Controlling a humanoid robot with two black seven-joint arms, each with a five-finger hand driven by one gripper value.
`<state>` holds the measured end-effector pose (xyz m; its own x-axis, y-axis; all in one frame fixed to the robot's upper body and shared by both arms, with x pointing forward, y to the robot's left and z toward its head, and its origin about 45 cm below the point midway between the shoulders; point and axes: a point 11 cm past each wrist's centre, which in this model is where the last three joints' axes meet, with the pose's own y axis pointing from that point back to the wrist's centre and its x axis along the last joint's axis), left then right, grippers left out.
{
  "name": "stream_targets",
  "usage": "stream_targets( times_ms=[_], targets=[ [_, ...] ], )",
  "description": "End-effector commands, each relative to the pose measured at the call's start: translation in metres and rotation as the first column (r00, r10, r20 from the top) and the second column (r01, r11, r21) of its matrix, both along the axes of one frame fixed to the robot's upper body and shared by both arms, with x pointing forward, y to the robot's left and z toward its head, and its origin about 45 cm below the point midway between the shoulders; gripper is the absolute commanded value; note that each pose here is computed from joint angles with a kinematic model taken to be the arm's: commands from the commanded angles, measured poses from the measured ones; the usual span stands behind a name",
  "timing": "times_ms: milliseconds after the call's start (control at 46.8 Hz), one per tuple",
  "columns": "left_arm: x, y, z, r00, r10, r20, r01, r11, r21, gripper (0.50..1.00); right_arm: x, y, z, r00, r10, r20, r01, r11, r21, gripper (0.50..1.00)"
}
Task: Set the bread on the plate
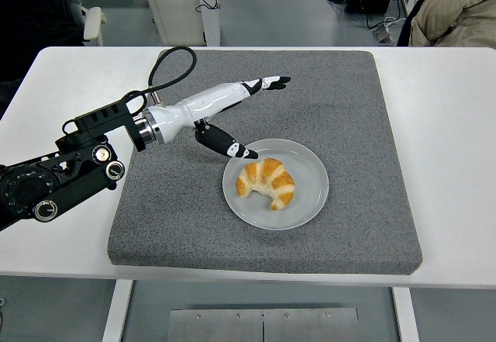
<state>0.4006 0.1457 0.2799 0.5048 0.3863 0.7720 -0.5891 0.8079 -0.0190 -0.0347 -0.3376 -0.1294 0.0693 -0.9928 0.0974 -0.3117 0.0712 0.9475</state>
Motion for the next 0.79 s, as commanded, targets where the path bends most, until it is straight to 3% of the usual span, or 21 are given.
stream_targets(
  times_ms=[0, 363, 620, 769],
  targets=[
    [0.004, 0.007, 0.006, 0.999, 0.037, -0.025, -0.039, 0.997, -0.069, 0.969, 0.000, 0.000, 0.000, 1.000, 0.000, 0.000, 0.000, 1.000, 0.000, 1.000],
    [0.021, 0.030, 0.015, 0.969, 0.205, -0.138, -0.239, 0.921, -0.308, 0.969, 0.000, 0.000, 0.000, 1.000, 0.000, 0.000, 0.000, 1.000, -0.001, 1.000],
    [0.047, 0.069, 0.004, 0.896, 0.341, -0.284, -0.433, 0.812, -0.390, 0.969, 0.000, 0.000, 0.000, 1.000, 0.000, 0.000, 0.000, 1.000, -0.001, 1.000],
    [0.058, 0.077, -0.002, 0.858, 0.367, -0.360, -0.502, 0.748, -0.434, 0.969, 0.000, 0.000, 0.000, 1.000, 0.000, 0.000, 0.000, 1.000, 0.000, 1.000]
  ],
)
